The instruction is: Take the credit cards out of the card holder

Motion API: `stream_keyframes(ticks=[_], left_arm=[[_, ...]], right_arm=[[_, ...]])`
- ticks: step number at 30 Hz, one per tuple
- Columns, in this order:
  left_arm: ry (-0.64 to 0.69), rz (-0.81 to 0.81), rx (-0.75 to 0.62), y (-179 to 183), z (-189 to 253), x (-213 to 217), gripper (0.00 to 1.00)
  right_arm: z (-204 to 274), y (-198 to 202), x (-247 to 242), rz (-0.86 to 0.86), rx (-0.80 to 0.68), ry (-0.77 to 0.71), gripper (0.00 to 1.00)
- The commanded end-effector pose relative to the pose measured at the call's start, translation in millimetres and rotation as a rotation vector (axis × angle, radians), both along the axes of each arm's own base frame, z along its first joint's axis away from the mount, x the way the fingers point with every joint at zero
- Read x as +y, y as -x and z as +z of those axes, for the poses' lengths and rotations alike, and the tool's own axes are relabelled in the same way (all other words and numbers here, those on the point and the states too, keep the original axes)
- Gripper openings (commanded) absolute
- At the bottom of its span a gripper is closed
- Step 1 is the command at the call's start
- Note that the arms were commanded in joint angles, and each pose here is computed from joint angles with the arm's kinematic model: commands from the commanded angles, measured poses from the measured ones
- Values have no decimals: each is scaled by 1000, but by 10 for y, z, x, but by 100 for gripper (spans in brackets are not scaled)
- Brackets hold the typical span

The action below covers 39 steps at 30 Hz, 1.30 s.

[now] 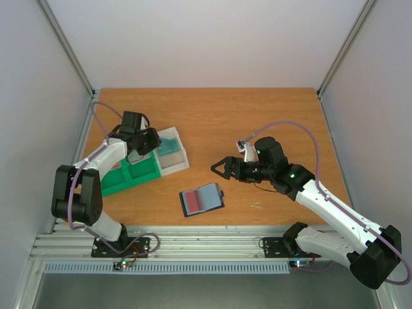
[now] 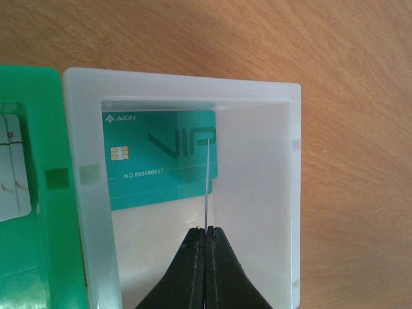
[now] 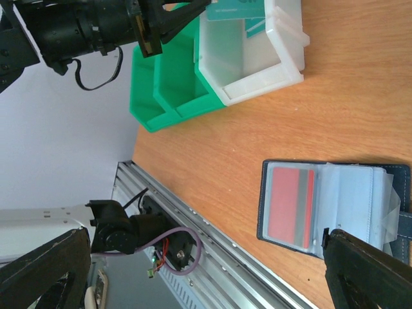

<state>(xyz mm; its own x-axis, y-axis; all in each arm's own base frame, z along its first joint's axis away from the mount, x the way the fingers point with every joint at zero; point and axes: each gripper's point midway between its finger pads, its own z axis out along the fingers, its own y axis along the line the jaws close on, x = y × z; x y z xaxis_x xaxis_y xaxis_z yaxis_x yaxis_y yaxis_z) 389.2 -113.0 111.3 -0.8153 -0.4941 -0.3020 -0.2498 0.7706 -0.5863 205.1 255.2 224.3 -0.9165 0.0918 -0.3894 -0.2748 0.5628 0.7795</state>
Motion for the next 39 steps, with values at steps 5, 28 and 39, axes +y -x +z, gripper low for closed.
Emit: stream_keyframes(ticks=[5, 28, 39], left_arm=[[-28, 3, -56, -191, 91, 35, 1], [-65, 48, -23, -360, -185, 99, 1], [-93, 44, -11, -357, -180, 131, 19]], right_arm=[[92, -30, -16, -1, -31, 11, 99], [4, -23, -7, 2, 9, 26, 99], [-39, -30, 42, 14, 43, 20, 98]])
